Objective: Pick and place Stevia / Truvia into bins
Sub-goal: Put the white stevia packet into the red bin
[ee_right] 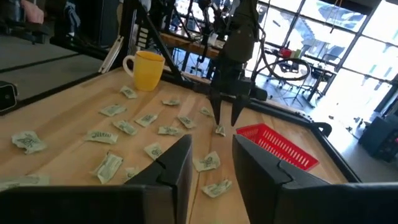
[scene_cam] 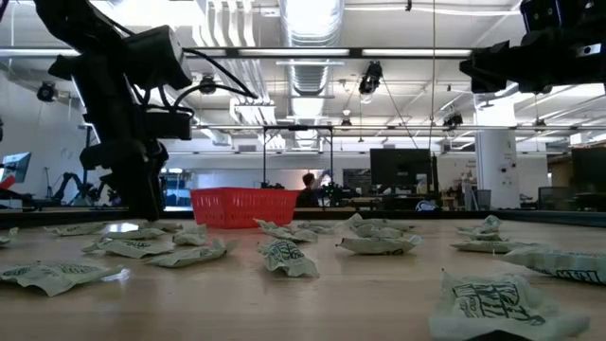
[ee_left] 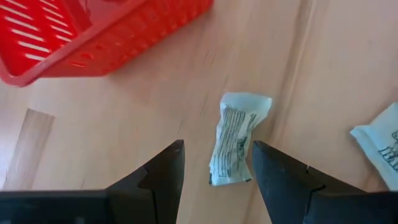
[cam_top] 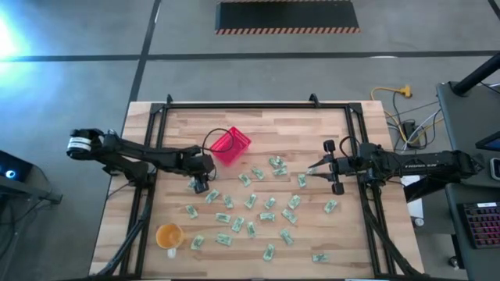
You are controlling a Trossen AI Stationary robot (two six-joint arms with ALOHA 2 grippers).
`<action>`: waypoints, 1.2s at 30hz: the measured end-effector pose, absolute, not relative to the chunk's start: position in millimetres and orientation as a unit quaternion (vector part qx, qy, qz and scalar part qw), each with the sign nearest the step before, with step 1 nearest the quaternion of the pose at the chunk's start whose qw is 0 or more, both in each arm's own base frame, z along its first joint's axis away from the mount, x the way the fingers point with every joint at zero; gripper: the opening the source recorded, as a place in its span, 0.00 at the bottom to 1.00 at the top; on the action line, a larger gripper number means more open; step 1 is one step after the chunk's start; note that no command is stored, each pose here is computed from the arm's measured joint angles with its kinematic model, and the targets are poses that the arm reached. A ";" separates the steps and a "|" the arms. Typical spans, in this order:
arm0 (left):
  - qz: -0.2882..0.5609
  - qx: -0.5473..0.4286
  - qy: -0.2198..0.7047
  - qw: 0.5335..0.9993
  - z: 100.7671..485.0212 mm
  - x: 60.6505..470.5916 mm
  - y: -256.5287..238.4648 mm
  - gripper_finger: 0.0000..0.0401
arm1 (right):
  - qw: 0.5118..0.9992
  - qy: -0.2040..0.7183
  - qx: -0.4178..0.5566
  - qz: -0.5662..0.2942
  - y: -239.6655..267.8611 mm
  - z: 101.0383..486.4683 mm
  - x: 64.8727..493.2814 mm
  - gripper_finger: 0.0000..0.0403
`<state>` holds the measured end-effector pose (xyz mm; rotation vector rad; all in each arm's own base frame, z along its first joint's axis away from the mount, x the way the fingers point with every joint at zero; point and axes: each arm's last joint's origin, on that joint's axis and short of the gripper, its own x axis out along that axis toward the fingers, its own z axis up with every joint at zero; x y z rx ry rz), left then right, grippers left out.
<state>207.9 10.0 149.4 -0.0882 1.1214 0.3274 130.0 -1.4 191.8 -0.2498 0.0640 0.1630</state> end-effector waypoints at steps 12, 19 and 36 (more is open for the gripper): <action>0.155 -0.037 0.557 0.815 135.5 211.9 9.9 0.40 | 0.989 0.041 -0.114 0.082 -1.4 190.1 129.9 0.23; 0.141 -0.046 0.555 0.818 141.8 206.6 9.0 0.14 | 0.990 0.042 -0.110 0.082 -1.4 190.1 129.9 0.20; 0.228 0.031 0.427 0.874 191.1 190.3 15.8 0.00 | 0.990 0.046 -0.109 0.082 -1.4 187.1 129.6 0.19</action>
